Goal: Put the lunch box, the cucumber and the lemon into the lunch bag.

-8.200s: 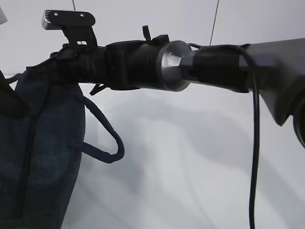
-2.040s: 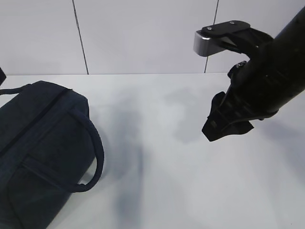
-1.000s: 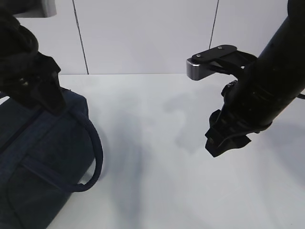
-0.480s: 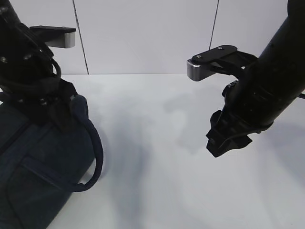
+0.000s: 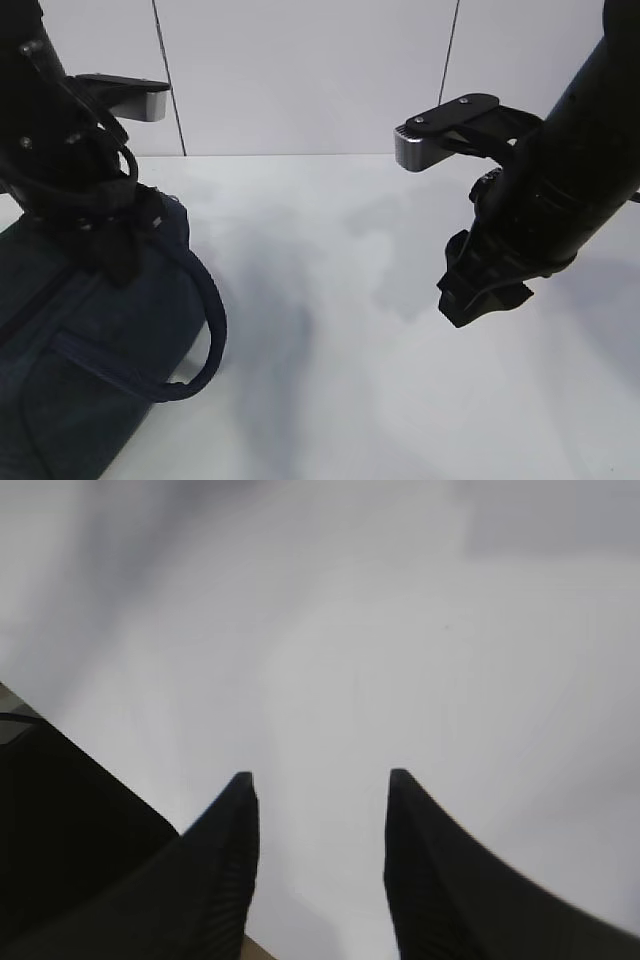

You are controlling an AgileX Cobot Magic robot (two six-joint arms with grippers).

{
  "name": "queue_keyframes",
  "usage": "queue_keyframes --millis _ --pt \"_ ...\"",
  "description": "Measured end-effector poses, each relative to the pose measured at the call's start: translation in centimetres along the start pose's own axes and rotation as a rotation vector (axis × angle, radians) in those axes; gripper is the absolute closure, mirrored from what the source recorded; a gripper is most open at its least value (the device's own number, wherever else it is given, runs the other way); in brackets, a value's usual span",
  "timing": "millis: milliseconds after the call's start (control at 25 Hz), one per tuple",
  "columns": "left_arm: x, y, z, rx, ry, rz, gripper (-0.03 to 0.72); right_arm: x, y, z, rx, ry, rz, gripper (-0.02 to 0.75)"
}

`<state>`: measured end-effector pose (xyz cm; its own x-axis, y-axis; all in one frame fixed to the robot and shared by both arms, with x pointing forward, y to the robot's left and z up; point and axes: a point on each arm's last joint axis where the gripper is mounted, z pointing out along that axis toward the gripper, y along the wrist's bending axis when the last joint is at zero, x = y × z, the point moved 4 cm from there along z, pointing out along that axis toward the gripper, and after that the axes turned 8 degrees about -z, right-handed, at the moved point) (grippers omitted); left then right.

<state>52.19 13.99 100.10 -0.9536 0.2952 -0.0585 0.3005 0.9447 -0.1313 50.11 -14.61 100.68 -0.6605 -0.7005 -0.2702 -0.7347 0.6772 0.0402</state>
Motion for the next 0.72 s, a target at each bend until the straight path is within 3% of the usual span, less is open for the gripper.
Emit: queue_keyframes --millis 240,440,720 --pt "-0.1 0.4 0.3 -0.033 0.005 0.068 0.664 0.0 0.0 0.0 0.001 -0.002 0.002 0.436" --pt "-0.1 0.0 0.3 -0.007 0.006 0.183 0.678 -0.1 -0.1 0.0 0.004 -0.005 0.005 0.436" --pt "1.1 -3.5 0.0 -0.012 -0.001 0.400 0.689 -0.1 -0.1 0.0 0.008 -0.005 0.010 0.436"
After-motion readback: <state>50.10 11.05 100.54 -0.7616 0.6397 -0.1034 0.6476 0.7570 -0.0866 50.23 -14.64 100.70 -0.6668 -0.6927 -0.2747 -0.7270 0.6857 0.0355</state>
